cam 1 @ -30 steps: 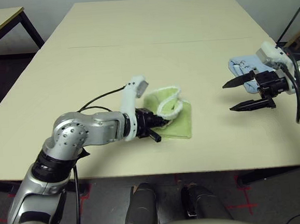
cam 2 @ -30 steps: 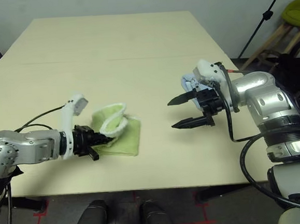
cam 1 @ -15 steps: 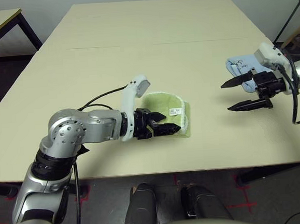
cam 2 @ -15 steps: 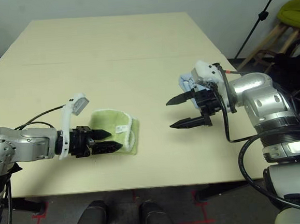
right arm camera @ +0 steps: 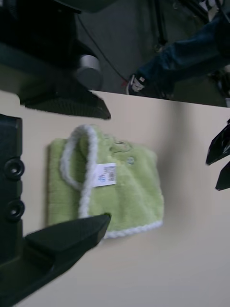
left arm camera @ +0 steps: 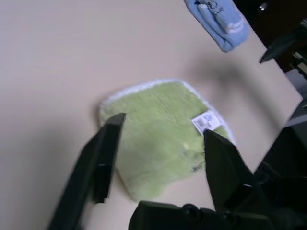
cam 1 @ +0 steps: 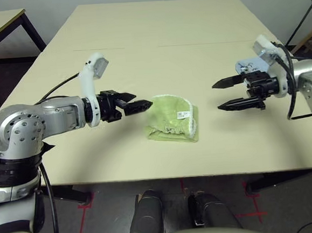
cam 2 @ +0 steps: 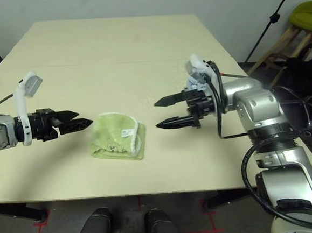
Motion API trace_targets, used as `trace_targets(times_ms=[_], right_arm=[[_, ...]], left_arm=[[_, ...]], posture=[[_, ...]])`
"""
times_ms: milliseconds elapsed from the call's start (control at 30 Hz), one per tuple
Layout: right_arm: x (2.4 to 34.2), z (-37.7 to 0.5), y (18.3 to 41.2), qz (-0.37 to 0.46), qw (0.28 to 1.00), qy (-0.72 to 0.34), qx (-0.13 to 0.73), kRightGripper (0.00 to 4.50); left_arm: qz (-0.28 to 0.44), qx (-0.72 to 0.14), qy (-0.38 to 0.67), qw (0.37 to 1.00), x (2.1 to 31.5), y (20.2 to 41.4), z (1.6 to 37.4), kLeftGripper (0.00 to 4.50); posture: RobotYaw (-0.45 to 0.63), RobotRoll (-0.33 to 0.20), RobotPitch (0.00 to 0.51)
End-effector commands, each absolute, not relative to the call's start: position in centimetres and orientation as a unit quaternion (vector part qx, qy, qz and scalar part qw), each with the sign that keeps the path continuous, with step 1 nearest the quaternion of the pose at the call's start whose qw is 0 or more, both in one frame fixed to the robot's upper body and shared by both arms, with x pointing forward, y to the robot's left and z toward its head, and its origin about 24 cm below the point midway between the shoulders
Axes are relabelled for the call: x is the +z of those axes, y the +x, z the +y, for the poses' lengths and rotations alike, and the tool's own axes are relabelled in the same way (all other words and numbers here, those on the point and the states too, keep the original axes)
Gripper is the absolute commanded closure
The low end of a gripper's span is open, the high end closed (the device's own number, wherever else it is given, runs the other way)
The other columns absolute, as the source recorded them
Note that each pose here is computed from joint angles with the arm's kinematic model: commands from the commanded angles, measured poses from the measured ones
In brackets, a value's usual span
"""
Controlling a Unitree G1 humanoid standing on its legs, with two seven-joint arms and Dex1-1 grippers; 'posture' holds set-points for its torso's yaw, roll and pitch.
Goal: Fold the towel and set it aside.
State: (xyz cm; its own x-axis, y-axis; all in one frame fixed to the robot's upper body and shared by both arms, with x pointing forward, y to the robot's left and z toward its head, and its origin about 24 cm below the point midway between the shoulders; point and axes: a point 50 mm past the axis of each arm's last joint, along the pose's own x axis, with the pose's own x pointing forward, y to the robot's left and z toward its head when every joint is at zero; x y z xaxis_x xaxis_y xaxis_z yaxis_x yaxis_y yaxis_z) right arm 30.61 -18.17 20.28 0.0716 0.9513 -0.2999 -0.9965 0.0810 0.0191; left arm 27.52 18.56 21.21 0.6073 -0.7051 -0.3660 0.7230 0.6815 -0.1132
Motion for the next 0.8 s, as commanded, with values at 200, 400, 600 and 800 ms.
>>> trace_targets(times_ms=[200, 400, 600, 800], right_arm=[[18.6, -15.9, 30.1, 0.102, 0.727, -0.078, 0.674, 3.81], [17.3, -14.3, 29.3, 0.102, 0.714, -0.068, 0.689, 4.46], [15.2, -13.0, 28.5, 0.110, 0.710, -0.067, 0.692, 4.46], [13.0, -12.3, 28.5, 0.124, 0.715, -0.078, 0.684, 4.46]], left_arm=[[0.173, -0.437, 0.107, 0.876, 20.3, 28.8, 17.9, 4.24], [0.161, -0.479, 0.111, 0.856, 19.8, 28.5, 16.6, 4.50], [0.209, -0.493, 0.109, 0.837, 17.4, 27.6, 16.1, 4.50], [0.234, -0.489, 0.099, 0.834, 15.2, 27.4, 15.9, 4.50]], posture=[[0.18, 0.000, 0.176], [0.17, 0.000, 0.167], [0.17, 0.000, 0.147], [0.18, 0.000, 0.140]])
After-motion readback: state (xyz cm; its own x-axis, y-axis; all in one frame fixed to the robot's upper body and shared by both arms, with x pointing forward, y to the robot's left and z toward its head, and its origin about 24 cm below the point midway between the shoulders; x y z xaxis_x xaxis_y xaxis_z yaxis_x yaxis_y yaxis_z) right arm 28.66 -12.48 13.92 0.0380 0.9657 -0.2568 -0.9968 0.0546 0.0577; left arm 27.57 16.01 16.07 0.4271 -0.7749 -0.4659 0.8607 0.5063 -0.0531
